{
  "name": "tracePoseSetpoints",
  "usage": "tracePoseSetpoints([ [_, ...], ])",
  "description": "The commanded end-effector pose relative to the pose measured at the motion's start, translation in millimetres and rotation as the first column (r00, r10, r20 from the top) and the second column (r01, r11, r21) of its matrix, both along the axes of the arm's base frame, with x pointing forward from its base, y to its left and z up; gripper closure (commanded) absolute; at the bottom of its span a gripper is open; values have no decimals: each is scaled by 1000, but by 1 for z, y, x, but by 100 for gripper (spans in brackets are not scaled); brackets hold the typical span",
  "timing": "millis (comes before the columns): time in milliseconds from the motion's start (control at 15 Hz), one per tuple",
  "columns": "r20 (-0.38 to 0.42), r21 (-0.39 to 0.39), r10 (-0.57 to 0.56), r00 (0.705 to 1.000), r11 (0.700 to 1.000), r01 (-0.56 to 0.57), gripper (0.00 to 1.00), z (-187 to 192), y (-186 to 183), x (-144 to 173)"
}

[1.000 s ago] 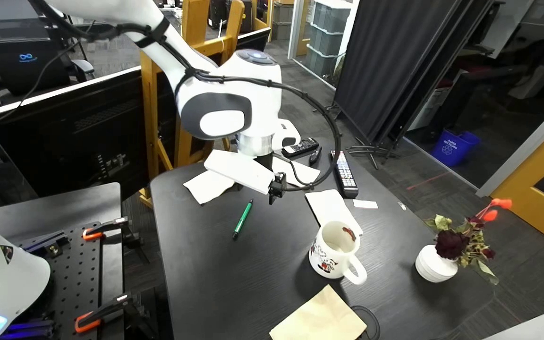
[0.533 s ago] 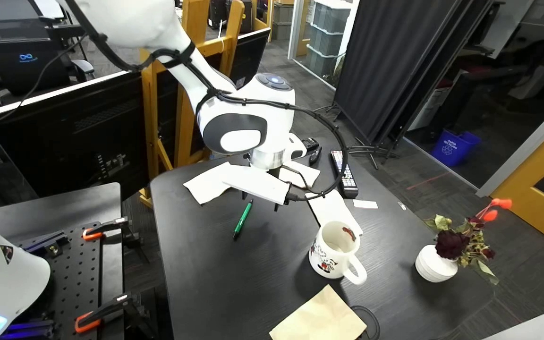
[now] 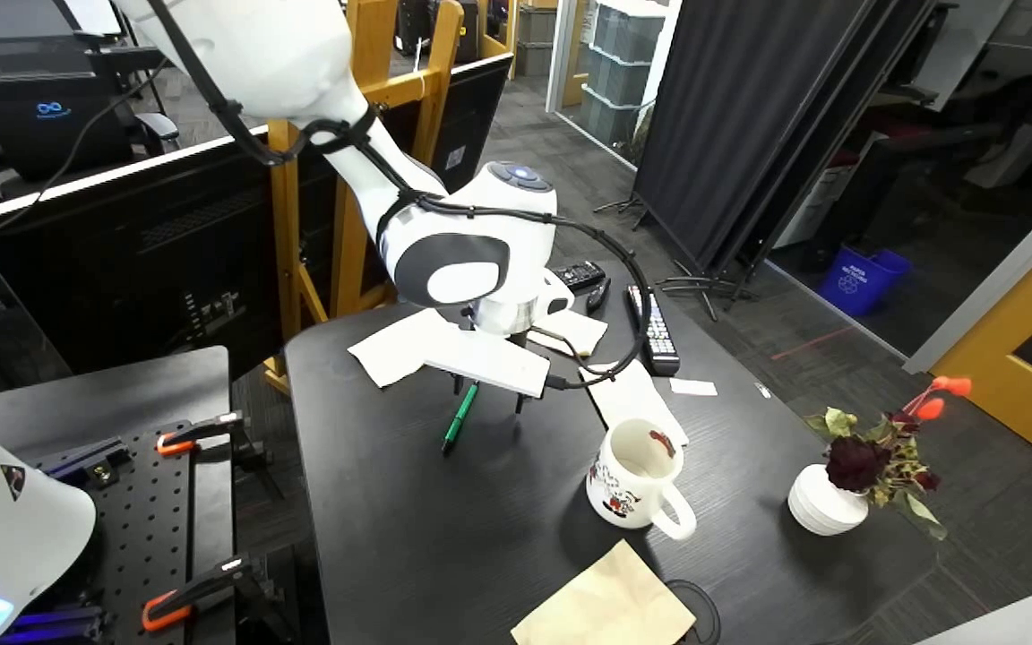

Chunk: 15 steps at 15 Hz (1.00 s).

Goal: Put the pen inside the mug cup

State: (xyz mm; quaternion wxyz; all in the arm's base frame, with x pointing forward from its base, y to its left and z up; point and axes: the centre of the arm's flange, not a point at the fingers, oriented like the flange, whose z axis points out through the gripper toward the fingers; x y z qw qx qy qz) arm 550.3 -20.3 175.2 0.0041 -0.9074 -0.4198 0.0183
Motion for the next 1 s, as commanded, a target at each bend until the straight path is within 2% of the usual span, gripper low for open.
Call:
tracePoseSetpoints([
  [0,-22,-24,26,999,999,-27,0,-4,5,-1],
  [67,-21,-22,31,999,999,-31,25,-6,6,-3],
  [200,-24,-24,35,999,999,-36,34,-8,6,-6],
  [733,-15,-31,29,999,999,-30,96,-2,9,-8],
  [800,-11,-31,26,1000,999,-26,100,0,11,-8],
  [933,6,-28,0,1000,1000,0,98,8,13,-5],
])
